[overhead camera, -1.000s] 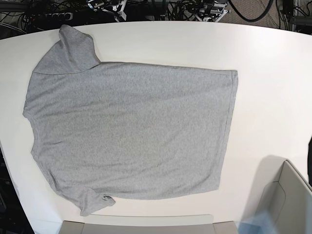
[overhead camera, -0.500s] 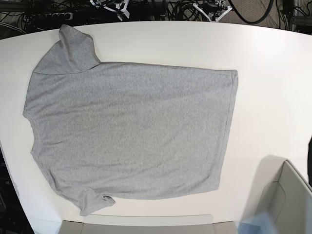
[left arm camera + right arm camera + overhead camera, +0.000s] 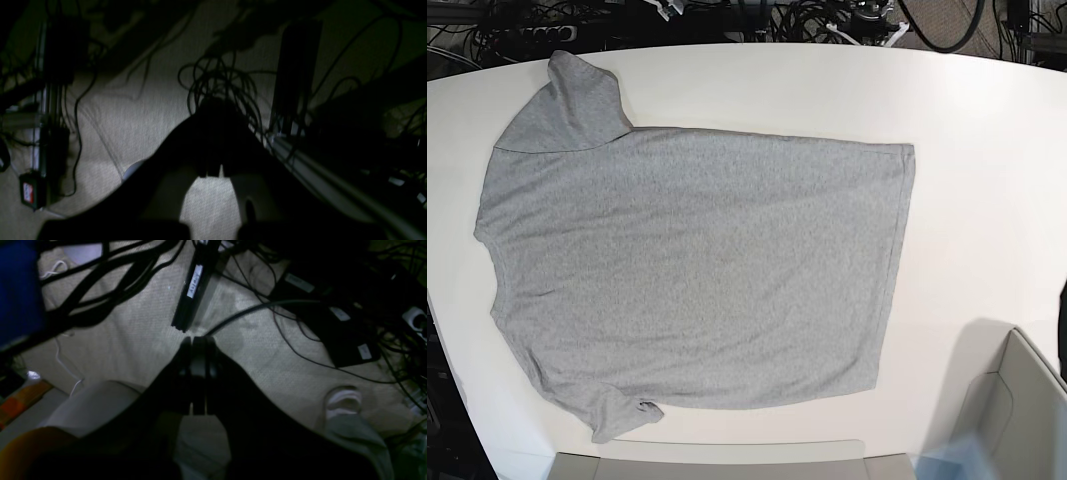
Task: Fold the T-shirt properly
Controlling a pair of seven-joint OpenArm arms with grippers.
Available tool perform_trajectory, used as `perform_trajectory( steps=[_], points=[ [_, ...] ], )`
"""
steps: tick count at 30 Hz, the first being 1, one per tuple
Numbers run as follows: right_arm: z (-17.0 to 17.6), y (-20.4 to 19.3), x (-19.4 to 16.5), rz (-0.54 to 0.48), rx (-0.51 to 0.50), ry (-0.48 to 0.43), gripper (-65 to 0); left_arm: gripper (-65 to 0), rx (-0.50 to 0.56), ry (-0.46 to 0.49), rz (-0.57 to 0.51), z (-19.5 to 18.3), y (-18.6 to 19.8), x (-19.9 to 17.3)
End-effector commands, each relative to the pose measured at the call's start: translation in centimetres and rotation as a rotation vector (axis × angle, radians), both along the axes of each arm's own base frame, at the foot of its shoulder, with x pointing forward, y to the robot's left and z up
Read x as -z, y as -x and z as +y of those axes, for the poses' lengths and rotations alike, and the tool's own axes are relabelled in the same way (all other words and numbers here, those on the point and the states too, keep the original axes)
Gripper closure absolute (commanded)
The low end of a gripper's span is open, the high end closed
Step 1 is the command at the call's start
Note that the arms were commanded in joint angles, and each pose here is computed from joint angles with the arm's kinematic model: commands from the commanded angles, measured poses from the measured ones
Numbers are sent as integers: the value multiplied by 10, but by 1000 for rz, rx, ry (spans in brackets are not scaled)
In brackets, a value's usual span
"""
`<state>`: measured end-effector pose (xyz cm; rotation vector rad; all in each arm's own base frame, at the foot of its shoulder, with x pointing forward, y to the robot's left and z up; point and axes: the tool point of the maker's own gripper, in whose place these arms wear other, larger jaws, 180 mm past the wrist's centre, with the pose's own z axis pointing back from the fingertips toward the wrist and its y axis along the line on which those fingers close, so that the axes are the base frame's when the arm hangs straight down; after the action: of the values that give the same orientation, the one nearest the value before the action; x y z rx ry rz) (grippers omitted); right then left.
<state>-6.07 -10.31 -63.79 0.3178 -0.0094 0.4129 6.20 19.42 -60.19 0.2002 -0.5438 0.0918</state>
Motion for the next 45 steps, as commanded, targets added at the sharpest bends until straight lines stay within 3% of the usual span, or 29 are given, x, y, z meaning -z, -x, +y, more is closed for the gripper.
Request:
perform_trajectory(
  steps=[1, 9, 13, 18, 25, 31, 36, 45],
  points=[
    [1, 4, -4, -6, 5, -18, 0, 0, 1, -9, -22, 3, 1, -5],
    [-23, 26, -31, -61, -37, -23, 0, 0, -4, -3, 61, 5, 39, -25],
    [-46, 24, -48, -68, 17, 34, 0, 0, -10, -1, 116, 7, 59, -38],
    [-68, 18, -66, -111, 76, 79, 0, 0, -76, -44, 158, 31, 93, -56],
    [-72, 29, -81, -117, 51, 77, 0, 0, -121, -102, 182, 58, 122, -76],
    [-54, 12, -105, -196, 30, 29, 0, 0, -191, -180, 33, 98, 95, -131],
    [-44, -34, -138, -344, -24, -15, 0, 0, -298, -216, -173, 133, 52, -193],
    [-32, -124, -220, -576, -88, 12, 0, 0, -393, -318, -378, 168, 13, -275]
  ],
)
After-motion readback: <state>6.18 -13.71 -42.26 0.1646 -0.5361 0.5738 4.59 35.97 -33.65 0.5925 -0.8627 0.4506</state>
